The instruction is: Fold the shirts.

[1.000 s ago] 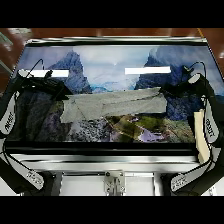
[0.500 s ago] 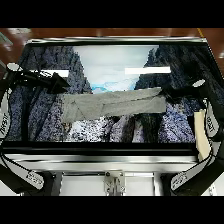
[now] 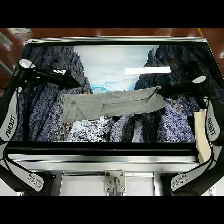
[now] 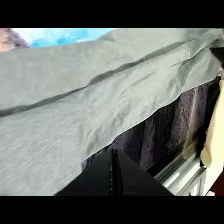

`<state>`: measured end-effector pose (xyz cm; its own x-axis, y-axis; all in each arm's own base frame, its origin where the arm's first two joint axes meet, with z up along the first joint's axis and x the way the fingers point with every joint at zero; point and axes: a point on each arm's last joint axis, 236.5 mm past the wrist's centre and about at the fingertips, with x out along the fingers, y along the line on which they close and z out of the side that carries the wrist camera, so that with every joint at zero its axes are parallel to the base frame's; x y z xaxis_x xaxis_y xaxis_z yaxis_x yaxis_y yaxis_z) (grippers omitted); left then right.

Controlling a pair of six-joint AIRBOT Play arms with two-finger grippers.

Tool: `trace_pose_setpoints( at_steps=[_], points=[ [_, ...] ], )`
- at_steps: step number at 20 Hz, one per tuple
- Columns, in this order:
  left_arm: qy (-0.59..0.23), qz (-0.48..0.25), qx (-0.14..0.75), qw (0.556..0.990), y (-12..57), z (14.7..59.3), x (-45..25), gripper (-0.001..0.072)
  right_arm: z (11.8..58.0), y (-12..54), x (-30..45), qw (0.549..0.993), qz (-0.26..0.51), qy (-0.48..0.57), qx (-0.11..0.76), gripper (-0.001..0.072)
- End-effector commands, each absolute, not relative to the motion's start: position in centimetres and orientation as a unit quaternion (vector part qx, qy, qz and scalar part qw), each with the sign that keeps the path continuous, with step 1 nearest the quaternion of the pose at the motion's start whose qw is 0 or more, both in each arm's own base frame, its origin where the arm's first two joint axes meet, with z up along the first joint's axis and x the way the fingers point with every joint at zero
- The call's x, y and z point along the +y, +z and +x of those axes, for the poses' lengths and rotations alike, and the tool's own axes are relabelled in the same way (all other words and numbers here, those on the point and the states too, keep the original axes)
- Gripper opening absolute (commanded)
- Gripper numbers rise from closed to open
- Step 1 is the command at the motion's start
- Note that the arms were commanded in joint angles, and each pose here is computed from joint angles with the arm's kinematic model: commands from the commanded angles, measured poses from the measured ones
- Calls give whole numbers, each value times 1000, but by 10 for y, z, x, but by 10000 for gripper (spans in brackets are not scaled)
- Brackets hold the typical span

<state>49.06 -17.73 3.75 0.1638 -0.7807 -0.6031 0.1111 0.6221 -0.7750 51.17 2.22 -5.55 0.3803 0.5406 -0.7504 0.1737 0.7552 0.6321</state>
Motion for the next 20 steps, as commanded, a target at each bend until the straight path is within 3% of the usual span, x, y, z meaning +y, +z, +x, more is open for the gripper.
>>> trace_pose_setpoints(
  at_steps=[1, 7, 16, 20],
  points=[
    [-331, -276, 530, 730, 37, 501, -241, 41, 501, 20, 34, 790, 303, 164, 507, 54],
    [-374, -239, 536, 718, 0, 458, -381, 41, 443, 144, 54, 816, 276, 196, 468, 54],
    [-375, -387, 534, 651, -29, 417, -507, 40, 377, 234, 74, 837, 286, 197, 424, 54],
    [-405, -398, 511, 645, -16, 412, -521, 38, 378, 236, 75, 836, 293, 189, 422, 53]
  ],
)
